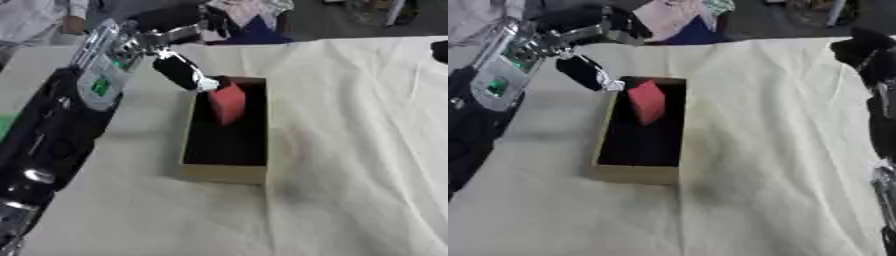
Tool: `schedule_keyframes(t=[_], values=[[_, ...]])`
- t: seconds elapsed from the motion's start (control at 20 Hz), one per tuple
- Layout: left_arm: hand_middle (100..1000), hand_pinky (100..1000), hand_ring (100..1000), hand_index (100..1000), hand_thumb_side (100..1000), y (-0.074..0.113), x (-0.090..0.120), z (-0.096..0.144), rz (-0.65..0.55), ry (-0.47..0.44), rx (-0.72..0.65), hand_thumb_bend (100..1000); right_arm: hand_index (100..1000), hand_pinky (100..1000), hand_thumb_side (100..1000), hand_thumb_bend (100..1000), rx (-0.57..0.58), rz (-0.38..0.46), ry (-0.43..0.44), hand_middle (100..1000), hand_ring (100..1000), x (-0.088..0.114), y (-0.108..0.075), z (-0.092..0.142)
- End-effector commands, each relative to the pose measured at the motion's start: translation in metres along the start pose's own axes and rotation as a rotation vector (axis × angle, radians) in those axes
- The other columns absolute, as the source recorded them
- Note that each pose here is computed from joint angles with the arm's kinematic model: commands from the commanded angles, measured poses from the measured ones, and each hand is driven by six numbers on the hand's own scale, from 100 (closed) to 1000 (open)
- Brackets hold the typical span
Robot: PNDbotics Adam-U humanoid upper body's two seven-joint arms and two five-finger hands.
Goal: Pick up objects on the table and place them in the box.
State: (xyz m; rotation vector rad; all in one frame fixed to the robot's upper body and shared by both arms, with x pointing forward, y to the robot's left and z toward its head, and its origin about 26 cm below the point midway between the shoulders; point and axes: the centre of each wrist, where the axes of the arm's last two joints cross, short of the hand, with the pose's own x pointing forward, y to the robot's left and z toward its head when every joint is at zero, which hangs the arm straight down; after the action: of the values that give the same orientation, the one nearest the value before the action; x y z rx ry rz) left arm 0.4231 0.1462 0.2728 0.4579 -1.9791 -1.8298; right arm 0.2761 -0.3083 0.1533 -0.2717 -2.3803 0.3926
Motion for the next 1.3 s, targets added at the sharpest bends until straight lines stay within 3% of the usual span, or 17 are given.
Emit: schedule_keyframes(t=[0.05,0.25,0.5,1.3], values=[[790,848,814,899,364,0.029,0.003,0.020,-0.039,0.005,0.050,391,863,849,939,100,-0.002,0.022,-0.022,695,808,0.005,-0.005,-0.004],[800,854,824,899,336,0.043,-0.001,0.045,-0.085,0.057,0.046,426,863,850,942,100,-0.005,0.029,-0.014,695,808,0.004,-0.006,-0.002],[822,868,848,900,324,0.051,-0.022,0.079,-0.148,0.189,-0.031,518,863,850,939,100,-0.005,0.040,-0.009,695,808,0.004,-0.007,0.000],[869,908,910,913,336,0.037,-0.076,0.156,-0.205,0.486,-0.275,686,863,851,931,100,0.006,0.071,-0.035,697,808,0.005,-0.012,0.000]])
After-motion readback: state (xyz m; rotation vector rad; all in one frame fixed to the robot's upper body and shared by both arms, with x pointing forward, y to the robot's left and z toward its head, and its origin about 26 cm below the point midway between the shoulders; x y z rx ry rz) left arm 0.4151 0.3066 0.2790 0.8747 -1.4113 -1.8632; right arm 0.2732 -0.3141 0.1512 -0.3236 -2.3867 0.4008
